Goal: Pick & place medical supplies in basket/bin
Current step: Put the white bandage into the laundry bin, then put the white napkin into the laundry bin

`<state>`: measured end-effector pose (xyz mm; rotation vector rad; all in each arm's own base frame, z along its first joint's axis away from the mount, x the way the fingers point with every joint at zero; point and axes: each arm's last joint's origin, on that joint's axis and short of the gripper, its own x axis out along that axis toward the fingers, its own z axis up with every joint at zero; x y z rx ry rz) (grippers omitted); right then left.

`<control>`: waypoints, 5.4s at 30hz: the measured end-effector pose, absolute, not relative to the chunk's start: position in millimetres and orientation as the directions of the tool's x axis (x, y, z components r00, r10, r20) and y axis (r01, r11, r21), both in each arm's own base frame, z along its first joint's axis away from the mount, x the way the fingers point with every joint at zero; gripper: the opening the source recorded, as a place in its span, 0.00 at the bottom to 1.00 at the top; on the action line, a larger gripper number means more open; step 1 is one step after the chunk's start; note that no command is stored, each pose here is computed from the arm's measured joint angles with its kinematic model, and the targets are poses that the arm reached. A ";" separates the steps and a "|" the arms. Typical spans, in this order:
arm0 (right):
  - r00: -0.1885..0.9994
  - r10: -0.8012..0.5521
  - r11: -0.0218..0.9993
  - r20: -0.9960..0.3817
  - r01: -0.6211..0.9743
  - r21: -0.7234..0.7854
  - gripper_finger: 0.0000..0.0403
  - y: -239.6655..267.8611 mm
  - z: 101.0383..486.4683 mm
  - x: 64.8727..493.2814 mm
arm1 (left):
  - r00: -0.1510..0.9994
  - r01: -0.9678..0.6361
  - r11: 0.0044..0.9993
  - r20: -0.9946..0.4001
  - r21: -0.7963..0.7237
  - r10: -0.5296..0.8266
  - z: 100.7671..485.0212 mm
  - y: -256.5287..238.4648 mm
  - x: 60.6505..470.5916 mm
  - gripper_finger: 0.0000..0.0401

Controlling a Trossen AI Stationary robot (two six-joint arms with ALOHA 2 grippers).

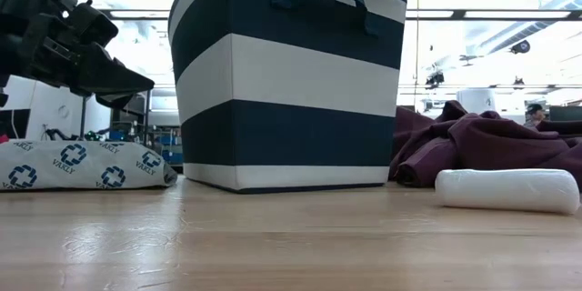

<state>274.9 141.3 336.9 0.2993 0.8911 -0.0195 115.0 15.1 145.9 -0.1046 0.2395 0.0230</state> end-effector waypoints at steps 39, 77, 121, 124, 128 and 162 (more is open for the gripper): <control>0.130 -0.096 0.947 -0.987 0.316 -0.051 0.21 188.4 147.6 302.7 | 0.971 -0.035 0.994 -0.239 -0.101 0.010 145.8 15.1 115.0 0.00; 0.779 -0.383 0.834 -0.496 0.523 0.178 0.15 -13.4 338.6 341.5 | 0.971 -0.035 0.994 -0.240 -0.101 0.010 145.7 15.2 115.1 0.00; 0.999 0.027 0.975 -0.037 -0.018 0.220 0.30 40.6 303.5 162.8 | 0.977 -0.066 0.994 -0.210 -0.090 0.046 148.6 16.4 116.0 0.00; 1.000 0.028 0.979 0.010 -0.029 0.201 0.27 35.8 283.5 146.9 | 0.979 -0.067 0.994 -0.199 -0.088 0.049 149.8 16.5 116.2 0.00; 0.997 0.020 0.978 0.072 -0.034 0.205 0.22 29.4 255.9 126.9 | 0.980 -0.082 0.992 -0.187 -0.098 0.062 151.0 16.9 116.4 0.00; 1.000 -0.003 0.999 0.031 0.002 0.034 0.02 19.7 169.4 95.9 | 0.998 -0.043 0.854 -0.055 -0.518 0.017 193.4 15.9 119.4 0.43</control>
